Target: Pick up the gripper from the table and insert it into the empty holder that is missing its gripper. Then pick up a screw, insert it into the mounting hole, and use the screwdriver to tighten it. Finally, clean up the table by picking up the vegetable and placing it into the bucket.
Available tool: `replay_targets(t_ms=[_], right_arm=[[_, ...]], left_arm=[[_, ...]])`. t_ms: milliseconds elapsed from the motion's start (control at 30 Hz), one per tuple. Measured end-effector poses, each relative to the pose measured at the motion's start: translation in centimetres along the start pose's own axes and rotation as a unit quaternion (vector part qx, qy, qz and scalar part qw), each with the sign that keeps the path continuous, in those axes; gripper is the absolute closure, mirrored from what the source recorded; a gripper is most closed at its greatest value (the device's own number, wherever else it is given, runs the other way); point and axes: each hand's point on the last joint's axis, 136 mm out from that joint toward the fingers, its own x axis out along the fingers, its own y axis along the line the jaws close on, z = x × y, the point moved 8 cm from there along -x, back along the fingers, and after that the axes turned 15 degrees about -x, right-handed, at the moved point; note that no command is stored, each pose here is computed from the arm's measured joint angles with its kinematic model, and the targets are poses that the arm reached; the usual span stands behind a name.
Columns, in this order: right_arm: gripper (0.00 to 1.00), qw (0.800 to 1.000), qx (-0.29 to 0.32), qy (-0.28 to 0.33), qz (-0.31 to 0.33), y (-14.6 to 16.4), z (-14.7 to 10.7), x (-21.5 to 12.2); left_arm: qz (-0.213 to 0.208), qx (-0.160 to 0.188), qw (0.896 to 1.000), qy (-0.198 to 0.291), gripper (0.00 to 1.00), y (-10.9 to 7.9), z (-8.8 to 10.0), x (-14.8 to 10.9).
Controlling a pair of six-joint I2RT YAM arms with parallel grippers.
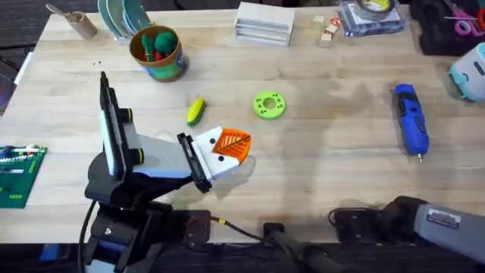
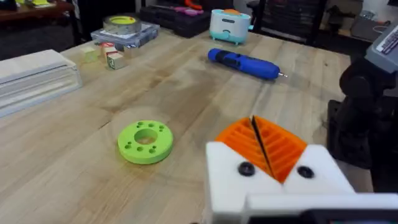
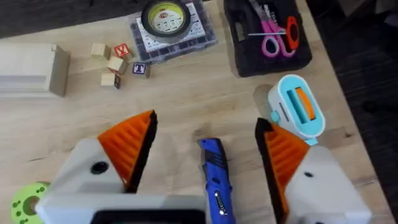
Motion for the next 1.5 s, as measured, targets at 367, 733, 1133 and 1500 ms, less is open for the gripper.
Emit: replay_targets(t_ms=[367,733,1133,1500], right_arm=[[0.007,0.999,0.028,0.013,0.014,-1.6,-0.7,1.4],[0.007,0.999,0.029,0.018,0.019,-1.8,-0.5,2.8],[0.007,0.997,0.011,0.060,0.039,-1.4,-1.8,3.6],[0.007,0.990,-0.034,0.113,0.083,-0.1,-4.9,6.1]], left_arm=[[0.028,0.003,1.000,-0.012,0.996,0.5,0.3,0.0],[0.066,0.006,0.997,-0.026,0.996,1.2,0.6,-0.1],[0.072,0.006,0.997,-0.028,0.996,1.3,0.6,-0.1],[0.073,0.006,0.997,-0.028,0.996,1.3,0.6,-0.1]])
